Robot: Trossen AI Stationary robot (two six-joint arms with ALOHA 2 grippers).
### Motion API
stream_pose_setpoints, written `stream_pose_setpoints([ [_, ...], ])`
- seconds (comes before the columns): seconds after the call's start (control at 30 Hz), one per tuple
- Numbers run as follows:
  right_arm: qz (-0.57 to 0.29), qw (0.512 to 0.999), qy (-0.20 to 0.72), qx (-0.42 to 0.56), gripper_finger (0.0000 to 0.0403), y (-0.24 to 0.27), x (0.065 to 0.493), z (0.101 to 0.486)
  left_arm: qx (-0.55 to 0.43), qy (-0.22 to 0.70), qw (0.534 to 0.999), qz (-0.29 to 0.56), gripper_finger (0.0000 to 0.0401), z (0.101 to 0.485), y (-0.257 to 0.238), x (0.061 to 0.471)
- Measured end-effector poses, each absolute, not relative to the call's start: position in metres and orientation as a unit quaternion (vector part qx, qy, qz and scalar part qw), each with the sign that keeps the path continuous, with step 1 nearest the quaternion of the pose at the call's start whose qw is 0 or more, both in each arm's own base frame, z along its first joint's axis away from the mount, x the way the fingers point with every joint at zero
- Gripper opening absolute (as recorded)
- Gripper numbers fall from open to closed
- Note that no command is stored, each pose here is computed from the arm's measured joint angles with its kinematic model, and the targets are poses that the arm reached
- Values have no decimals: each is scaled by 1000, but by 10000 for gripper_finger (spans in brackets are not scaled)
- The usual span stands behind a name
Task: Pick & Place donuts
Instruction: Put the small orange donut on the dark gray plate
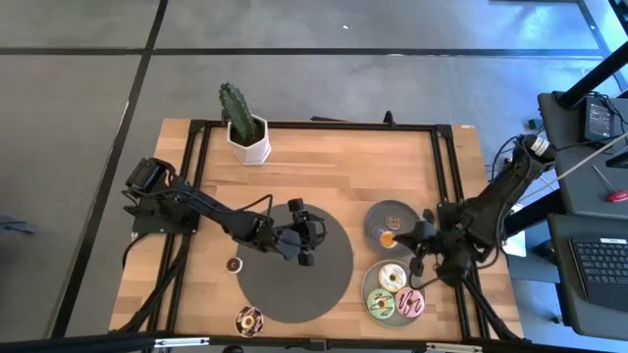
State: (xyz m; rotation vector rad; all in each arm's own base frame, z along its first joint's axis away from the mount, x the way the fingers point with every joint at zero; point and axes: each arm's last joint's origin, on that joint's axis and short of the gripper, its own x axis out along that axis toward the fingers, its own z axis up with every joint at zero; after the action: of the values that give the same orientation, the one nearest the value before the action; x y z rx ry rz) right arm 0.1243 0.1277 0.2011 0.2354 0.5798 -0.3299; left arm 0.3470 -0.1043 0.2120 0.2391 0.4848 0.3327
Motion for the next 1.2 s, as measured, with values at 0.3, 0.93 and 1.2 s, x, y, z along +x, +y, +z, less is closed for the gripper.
stream_pose_setpoints([
  [0.3, -210, 922, 291, 145, 2, 115, 105, 155, 105, 228, 955, 157, 167, 214, -104, 349],
  [0.93, -208, 906, 326, 170, 5, 103, 95, 124, 108, 230, 954, 161, 166, 213, -103, 349],
  [1.2, -205, 905, 331, 171, 42, 104, 95, 124, 108, 230, 954, 161, 163, 213, -103, 349],
])
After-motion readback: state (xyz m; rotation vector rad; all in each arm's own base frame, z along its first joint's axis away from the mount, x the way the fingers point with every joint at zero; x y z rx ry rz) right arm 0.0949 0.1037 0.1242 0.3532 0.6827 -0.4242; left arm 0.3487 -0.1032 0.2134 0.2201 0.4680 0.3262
